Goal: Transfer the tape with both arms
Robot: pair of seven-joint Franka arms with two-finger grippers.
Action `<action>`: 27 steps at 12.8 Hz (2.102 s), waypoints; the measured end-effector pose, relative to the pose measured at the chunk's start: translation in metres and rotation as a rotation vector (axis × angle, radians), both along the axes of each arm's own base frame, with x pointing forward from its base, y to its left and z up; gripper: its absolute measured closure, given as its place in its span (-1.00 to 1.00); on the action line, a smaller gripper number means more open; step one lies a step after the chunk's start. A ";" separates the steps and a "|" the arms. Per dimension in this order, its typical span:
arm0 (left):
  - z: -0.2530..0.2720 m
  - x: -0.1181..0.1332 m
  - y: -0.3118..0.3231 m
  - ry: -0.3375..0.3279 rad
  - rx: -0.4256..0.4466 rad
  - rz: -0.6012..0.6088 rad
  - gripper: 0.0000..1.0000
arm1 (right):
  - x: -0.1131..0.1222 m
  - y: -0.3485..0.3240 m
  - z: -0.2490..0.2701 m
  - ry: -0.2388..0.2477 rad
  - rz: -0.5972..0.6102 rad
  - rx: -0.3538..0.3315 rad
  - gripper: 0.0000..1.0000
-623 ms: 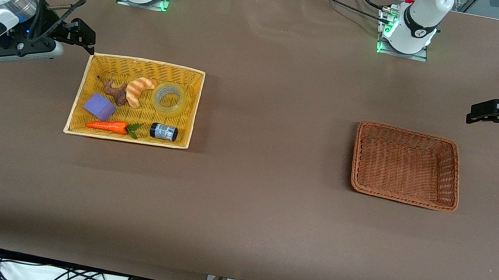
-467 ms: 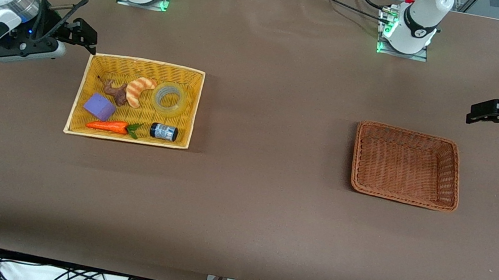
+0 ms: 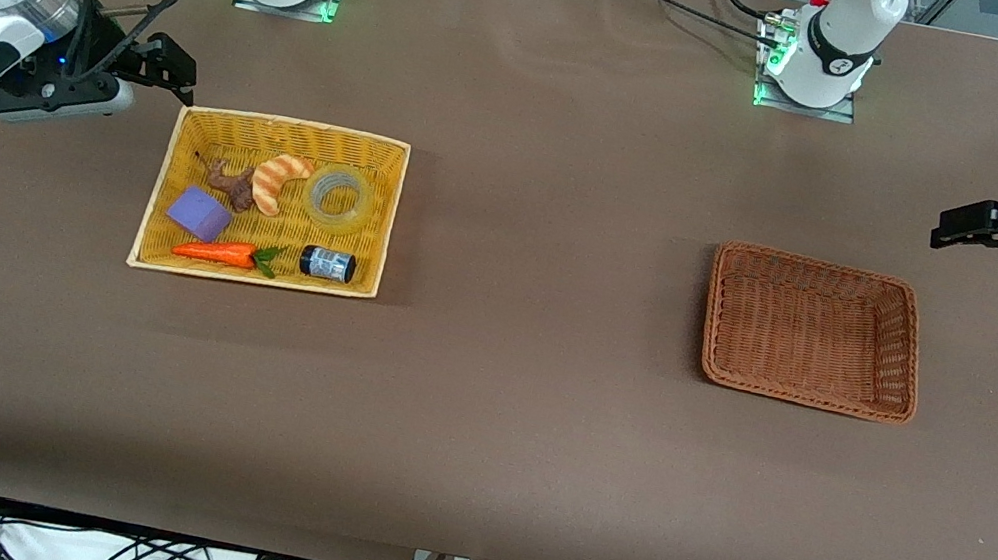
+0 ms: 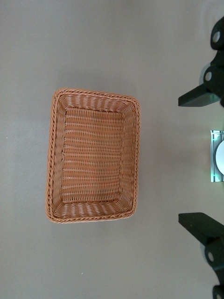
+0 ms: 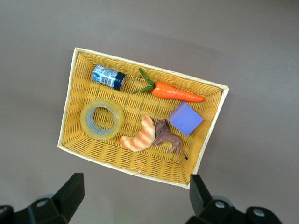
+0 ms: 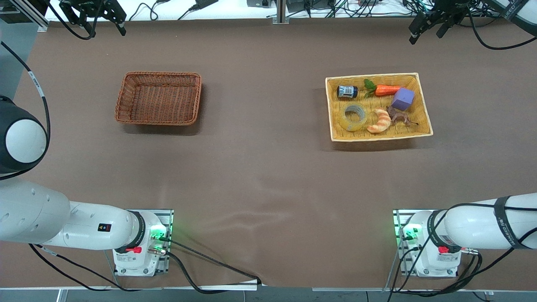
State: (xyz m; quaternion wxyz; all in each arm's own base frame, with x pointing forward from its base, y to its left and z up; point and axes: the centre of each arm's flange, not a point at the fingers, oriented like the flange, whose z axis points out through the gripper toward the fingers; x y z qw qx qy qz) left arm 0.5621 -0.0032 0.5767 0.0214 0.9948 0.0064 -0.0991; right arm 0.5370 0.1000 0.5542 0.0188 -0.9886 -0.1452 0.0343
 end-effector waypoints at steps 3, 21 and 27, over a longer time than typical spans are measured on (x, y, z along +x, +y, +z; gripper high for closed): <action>0.000 0.000 0.000 0.000 0.000 0.000 -1.00 | 0.002 0.002 -0.005 0.011 0.003 -0.002 -1.00; 0.000 0.000 0.000 0.001 0.000 0.000 -1.00 | 0.011 -0.001 -0.033 0.034 -0.005 -0.013 -1.00; -0.001 0.000 0.000 0.001 0.000 0.000 -1.00 | 0.010 -0.003 -0.035 0.037 -0.024 -0.020 -1.00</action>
